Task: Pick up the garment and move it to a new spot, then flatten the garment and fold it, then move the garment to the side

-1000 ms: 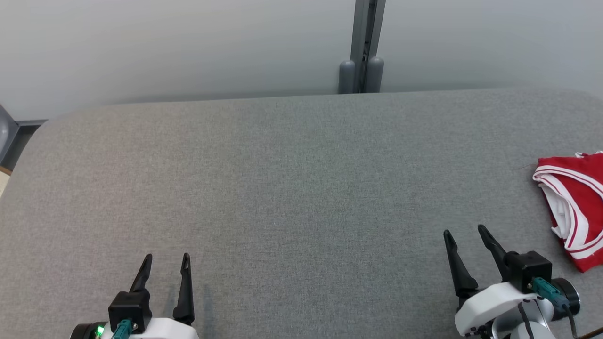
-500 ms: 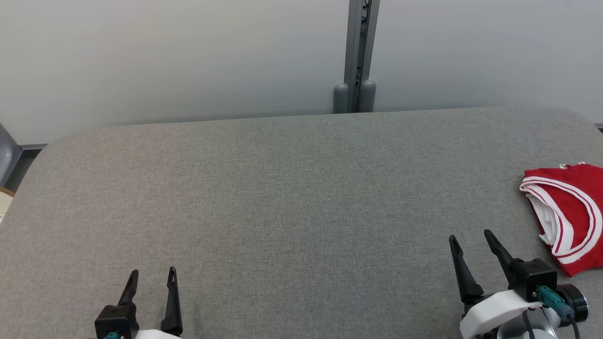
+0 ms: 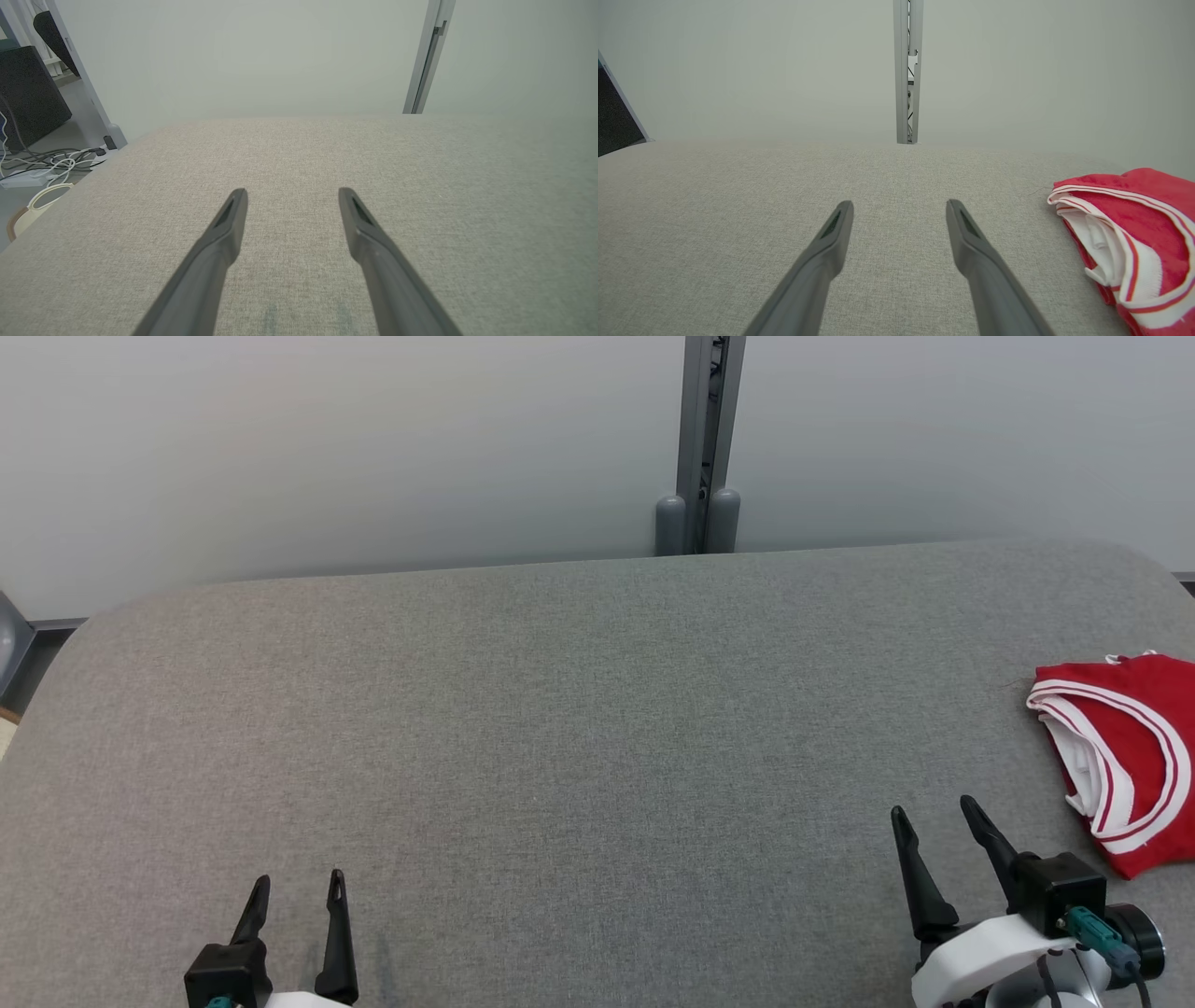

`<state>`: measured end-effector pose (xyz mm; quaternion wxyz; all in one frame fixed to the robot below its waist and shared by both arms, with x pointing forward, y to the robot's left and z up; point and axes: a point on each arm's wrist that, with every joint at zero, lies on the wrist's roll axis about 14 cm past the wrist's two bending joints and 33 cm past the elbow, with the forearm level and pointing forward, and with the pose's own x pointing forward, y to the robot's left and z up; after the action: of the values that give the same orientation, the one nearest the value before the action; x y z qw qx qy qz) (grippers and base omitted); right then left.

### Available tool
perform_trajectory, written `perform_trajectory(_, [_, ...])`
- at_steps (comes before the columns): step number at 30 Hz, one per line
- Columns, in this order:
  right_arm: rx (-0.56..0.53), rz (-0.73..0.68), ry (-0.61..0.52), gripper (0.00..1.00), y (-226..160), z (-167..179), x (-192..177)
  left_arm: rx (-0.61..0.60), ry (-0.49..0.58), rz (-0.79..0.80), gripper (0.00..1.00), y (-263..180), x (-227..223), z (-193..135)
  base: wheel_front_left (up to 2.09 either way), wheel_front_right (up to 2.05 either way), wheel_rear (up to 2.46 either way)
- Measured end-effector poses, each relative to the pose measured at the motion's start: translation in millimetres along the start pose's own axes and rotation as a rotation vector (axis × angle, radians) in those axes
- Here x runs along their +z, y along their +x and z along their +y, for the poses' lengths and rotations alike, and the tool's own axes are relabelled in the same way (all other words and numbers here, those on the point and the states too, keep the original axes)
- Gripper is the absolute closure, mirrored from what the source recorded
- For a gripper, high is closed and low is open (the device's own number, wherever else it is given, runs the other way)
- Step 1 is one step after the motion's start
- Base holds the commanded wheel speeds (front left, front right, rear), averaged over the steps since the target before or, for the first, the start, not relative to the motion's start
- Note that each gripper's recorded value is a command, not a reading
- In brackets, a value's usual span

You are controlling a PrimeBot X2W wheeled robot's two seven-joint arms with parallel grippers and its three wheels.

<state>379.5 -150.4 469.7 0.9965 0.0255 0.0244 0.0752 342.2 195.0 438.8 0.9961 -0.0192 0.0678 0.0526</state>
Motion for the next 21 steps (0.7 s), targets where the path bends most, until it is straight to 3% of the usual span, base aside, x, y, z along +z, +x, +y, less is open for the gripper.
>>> perform_trajectory(21, [0.014, 0.046, 0.003, 0.0, -0.9, 4.1, -14.8, -0.014, -0.003, 0.043, 0.0, 1.2, -13.0, -5.5, 0.0, 0.0, 0.0])
